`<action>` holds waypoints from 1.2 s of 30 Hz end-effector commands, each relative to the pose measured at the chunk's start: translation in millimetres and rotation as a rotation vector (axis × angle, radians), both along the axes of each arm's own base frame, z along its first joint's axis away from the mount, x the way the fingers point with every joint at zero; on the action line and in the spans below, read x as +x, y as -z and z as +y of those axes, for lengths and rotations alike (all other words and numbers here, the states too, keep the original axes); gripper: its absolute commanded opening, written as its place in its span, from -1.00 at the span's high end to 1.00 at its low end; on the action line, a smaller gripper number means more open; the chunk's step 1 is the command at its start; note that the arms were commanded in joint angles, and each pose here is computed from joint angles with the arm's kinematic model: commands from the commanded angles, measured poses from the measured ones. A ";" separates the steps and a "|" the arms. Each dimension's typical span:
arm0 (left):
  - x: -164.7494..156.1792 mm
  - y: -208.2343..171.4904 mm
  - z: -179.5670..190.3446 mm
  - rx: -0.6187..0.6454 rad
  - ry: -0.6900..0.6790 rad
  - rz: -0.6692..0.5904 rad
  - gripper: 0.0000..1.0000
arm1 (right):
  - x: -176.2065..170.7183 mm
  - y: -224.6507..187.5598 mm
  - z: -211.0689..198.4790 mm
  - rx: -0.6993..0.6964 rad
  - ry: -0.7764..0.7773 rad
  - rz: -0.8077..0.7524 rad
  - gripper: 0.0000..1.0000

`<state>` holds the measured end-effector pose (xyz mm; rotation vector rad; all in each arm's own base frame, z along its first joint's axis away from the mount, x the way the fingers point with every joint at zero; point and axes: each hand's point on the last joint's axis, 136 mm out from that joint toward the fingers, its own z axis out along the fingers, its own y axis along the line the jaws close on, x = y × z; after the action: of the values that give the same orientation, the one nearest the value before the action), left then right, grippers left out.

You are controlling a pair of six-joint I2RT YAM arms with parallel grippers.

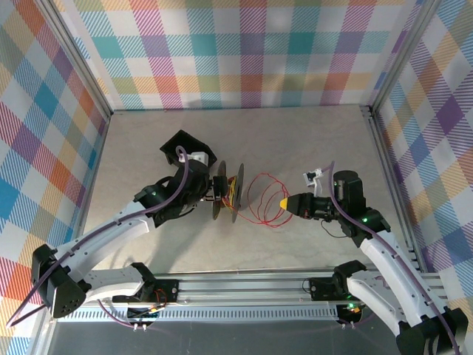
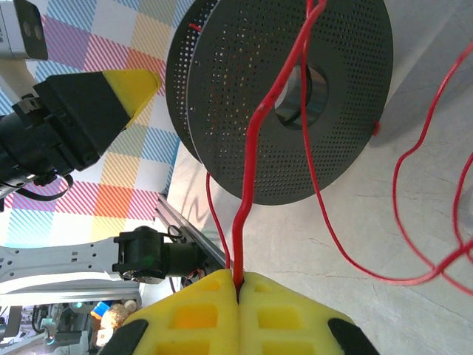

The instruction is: Wrap the cables

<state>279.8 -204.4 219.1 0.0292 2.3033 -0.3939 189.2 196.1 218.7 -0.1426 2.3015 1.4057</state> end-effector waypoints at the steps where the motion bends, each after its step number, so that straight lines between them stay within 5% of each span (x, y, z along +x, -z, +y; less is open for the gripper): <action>1: 9.8 -12.6 -0.4 0.026 -0.005 -0.017 -0.57 | 1.6 -5.5 3.1 0.018 -0.013 -0.040 1.00; 36: 38.2 32.8 -31.1 0.014 0.047 0.172 0.32 | 1.7 -16.0 7.3 0.068 -0.034 -0.079 1.00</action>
<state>314.2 -236.1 181.0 0.0658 2.4805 -0.4076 193.8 200.0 227.3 -0.1709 2.2377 1.4352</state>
